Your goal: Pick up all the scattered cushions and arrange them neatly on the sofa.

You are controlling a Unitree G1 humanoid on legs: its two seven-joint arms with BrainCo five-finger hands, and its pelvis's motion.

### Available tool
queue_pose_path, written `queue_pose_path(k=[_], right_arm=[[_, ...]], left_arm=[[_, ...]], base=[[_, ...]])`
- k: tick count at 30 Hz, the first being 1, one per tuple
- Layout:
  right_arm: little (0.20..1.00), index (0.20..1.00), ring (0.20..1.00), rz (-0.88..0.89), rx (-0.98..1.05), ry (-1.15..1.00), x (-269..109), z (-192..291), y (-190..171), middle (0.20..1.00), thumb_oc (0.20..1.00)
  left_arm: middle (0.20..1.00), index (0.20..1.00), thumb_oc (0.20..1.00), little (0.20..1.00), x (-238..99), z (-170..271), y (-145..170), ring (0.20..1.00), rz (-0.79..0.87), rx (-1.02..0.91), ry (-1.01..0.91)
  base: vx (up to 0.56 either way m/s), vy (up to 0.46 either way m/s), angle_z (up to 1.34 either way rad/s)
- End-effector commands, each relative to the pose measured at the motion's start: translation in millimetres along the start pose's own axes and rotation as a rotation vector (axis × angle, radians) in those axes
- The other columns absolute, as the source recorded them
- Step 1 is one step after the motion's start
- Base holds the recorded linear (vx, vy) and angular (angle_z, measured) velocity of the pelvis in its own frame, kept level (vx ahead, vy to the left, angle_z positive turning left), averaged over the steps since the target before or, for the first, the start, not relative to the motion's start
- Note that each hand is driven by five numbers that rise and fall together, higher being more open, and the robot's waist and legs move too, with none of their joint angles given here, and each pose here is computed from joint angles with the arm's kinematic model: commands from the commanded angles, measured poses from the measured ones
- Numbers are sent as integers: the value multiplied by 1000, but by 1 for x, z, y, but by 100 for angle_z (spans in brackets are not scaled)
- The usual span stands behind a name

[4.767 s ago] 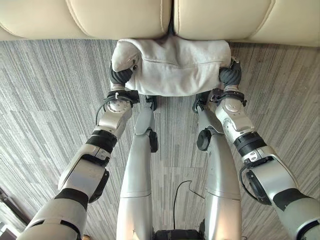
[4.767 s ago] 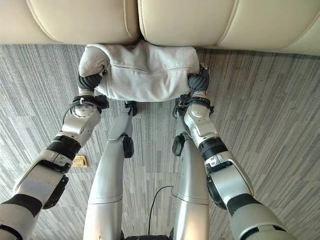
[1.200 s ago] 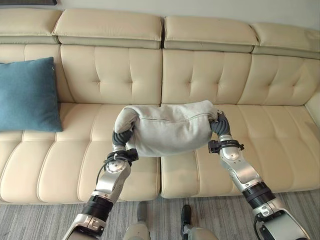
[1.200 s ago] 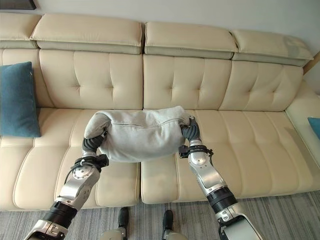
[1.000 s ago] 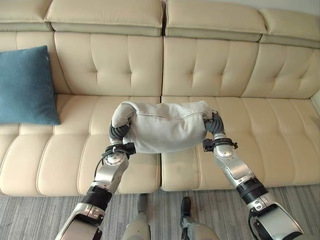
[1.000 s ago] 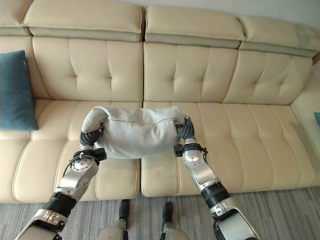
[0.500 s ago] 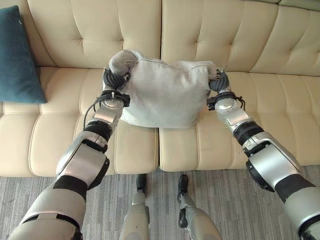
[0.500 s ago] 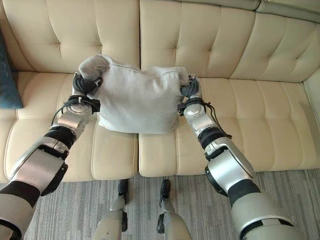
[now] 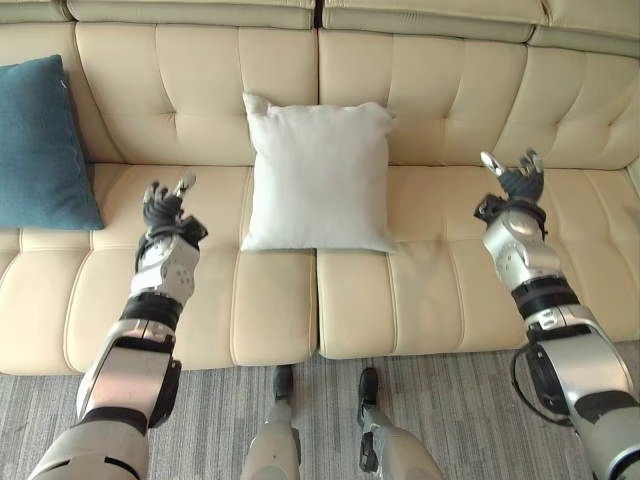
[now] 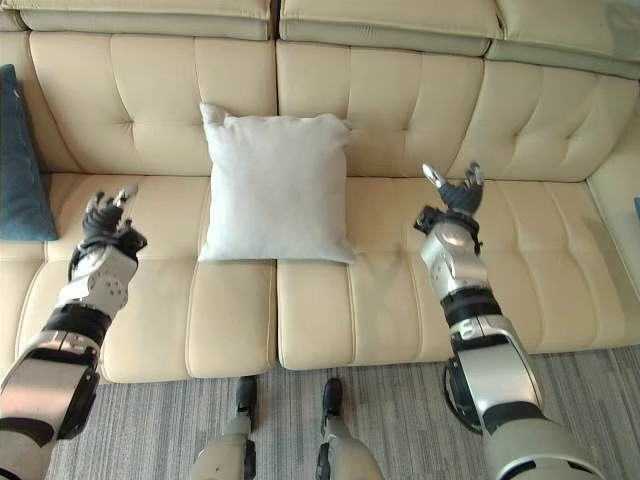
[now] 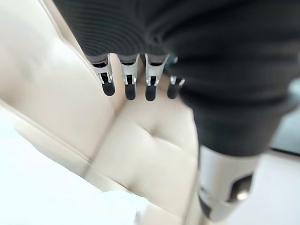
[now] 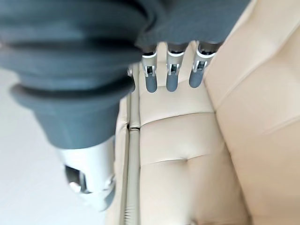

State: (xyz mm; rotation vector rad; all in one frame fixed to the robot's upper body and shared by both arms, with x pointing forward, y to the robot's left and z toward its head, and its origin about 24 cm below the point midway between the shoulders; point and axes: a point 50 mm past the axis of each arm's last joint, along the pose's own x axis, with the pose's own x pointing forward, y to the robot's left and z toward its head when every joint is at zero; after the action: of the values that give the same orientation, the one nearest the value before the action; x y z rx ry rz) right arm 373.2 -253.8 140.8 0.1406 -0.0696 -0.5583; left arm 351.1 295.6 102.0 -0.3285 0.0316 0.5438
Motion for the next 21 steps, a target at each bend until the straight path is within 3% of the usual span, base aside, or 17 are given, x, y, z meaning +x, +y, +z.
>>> queue_pose_path(k=[1, 6, 10, 15, 21], right_arm=[[1000, 1000, 1000, 45, -259, -97, -2, -3, -29, 1000, 1000], [1000, 1000, 1000, 174, -597, -61, -40, -50, -73, 1000, 1000], [1000, 1000, 1000, 237, -669, 59, -65, -85, -88, 1000, 1000], [1000, 1000, 1000, 289, -657, 253, -99, -134, -95, 1000, 1000], [1000, 1000, 1000, 351, -614, 345, -121, -159, -84, 1000, 1000]], left_arm=[[1000, 1000, 1000, 1000, 1, 12, 24, 1000, -4, 223, -103], [1000, 1000, 1000, 1000, -48, -49, 77, 1000, -72, 551, -10], [1000, 1000, 1000, 1000, -74, -81, 101, 1000, -76, 626, 104], [1000, 1000, 1000, 1000, -112, -133, 112, 1000, -136, 656, 308], [1000, 1000, 1000, 1000, -132, -160, 103, 1000, -198, 657, 402]], base=[[68, 12, -3], [44, 12, -13], [-2, 8, -6], [-53, 51, 1], [-48, 67, -3]])
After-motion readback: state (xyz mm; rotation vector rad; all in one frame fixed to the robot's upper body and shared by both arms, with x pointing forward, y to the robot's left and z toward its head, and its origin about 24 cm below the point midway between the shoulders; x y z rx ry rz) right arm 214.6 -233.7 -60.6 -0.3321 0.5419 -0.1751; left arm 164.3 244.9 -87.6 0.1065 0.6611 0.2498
